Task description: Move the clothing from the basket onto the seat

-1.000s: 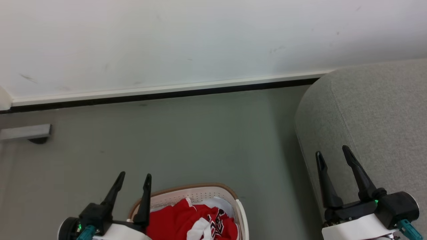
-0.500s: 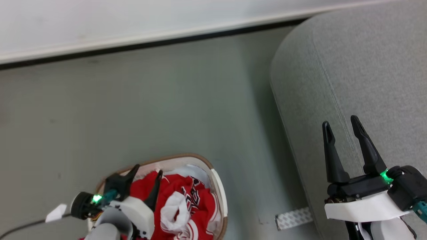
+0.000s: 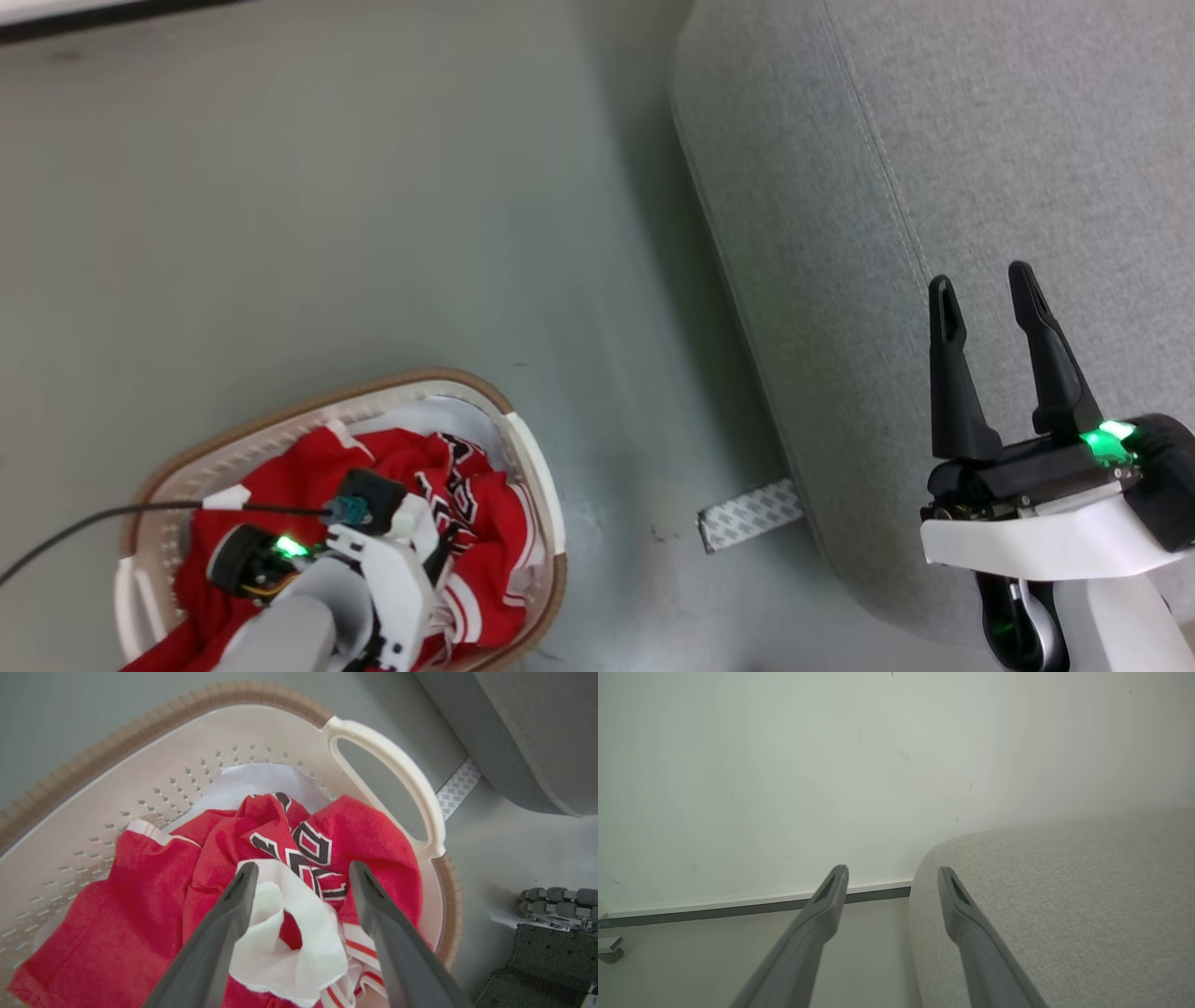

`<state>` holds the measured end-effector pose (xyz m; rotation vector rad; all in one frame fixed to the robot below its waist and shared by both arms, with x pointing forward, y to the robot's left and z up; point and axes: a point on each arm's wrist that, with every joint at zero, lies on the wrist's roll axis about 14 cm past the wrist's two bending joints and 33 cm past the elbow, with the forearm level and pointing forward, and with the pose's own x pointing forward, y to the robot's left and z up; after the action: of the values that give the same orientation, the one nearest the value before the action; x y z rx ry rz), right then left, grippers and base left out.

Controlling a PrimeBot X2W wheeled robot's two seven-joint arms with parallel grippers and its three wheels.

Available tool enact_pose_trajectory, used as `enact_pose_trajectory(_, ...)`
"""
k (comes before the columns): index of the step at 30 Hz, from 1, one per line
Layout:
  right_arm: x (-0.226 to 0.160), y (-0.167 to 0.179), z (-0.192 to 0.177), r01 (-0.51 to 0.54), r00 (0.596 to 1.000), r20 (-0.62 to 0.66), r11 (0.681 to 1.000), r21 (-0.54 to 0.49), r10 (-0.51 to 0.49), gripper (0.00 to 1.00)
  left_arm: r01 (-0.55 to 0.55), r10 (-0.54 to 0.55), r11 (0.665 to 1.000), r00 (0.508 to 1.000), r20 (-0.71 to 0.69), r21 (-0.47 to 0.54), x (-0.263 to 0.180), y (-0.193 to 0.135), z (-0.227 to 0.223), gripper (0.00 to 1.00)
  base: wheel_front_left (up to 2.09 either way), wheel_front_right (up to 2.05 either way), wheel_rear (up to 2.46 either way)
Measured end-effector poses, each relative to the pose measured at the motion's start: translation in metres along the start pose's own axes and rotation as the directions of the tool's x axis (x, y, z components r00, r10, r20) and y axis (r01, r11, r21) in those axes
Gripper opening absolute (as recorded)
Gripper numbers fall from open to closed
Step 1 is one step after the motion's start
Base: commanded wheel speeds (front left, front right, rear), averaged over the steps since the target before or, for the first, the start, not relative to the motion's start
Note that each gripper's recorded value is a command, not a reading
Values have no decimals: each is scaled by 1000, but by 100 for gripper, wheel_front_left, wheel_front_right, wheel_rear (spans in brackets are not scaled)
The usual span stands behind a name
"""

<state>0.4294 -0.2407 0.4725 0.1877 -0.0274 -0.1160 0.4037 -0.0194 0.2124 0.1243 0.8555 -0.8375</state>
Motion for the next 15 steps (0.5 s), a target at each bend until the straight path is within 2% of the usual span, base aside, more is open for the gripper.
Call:
enact_pose_trajectory(6, 3, -16, -8, 43, 999, -24, 999, -18, -43, 100, 100, -94, 994, 986, -138, 35, 24, -9, -34, 100, 0, 0, 0)
enact_pose_trajectory(12, 3, -28, -22, 81, 995, -64, 996, -22, -82, 100, 235, -217, 969, 955, -202, 72, 46, -36, -47, 100, 0, 0, 0)
enact_pose_trajectory(15, 4, -31, -31, 87, 992, -87, 996, -25, -89, 100, 270, -241, 959, 935, -262, 84, 55, -39, -58, 100, 0, 0, 0)
